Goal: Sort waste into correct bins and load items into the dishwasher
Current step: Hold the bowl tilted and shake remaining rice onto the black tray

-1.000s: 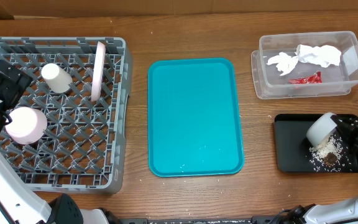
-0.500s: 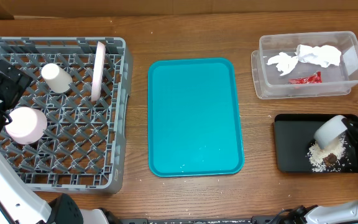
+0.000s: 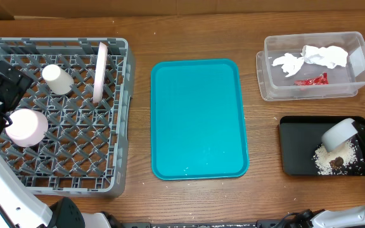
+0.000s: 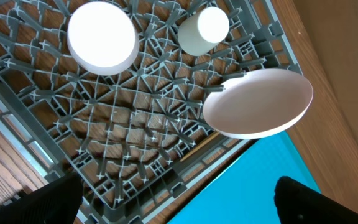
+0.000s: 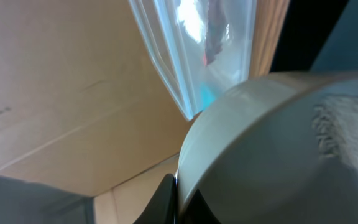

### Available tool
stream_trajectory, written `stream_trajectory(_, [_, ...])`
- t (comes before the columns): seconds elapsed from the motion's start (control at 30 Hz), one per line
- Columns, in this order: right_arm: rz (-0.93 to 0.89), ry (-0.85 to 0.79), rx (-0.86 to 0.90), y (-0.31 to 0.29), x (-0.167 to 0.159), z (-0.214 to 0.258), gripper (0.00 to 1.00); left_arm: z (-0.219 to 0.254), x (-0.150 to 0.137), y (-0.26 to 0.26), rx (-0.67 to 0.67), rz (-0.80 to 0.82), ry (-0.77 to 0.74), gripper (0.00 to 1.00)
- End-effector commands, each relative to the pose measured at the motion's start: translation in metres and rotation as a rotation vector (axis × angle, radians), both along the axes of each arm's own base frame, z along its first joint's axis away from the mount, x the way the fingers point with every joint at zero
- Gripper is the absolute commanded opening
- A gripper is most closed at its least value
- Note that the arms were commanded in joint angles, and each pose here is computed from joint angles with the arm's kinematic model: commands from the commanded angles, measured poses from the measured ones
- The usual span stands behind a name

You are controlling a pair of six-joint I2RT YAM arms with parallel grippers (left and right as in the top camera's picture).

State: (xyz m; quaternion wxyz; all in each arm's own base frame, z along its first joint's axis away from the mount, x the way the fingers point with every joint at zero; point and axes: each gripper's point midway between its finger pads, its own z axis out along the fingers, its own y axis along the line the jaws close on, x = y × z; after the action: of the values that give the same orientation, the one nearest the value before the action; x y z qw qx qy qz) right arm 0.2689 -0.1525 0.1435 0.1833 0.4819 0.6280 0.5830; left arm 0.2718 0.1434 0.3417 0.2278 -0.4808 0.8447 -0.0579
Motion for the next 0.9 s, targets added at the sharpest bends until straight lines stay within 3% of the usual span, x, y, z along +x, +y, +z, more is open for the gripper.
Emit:
stream_trajectory(0.0, [-0.015,-0.098,-0.050,-0.007,0.005,0.008,0.04,-0.001,0.001,0.000,-0.016,0.016,0.000,1.00])
stream_trajectory(0.13, [-0.040,-0.065,0.011,-0.009,0.006,0.009,0.04,-0.001,0.001,0.000,-0.016,0.016,0.000,1.00])
stream_trajectory(0.27, [-0.045,-0.166,-0.047,-0.012,0.010,0.017,0.04,-0.001,0.001,0.000,-0.016,0.016,0.000,1.00])
stream_trajectory(0.37, [-0.053,-0.079,-0.006,-0.016,0.010,0.007,0.04,-0.001,0.001,0.000,-0.016,0.016,0.000,1.00])
stream_trajectory(0.47, [-0.044,-0.152,-0.066,-0.017,0.011,0.012,0.04,-0.001,0.001,0.000,-0.016,0.016,0.000,1.00])
stream_trajectory(0.6, [-0.046,-0.043,-0.032,-0.018,0.009,-0.001,0.04,-0.001,0.001,0.000,-0.016,0.016,0.000,1.00])
stream_trajectory(0.87, [-0.069,-0.059,-0.021,-0.023,0.008,0.002,0.04,-0.001,0.001,0.000,-0.016,0.016,0.000,1.00])
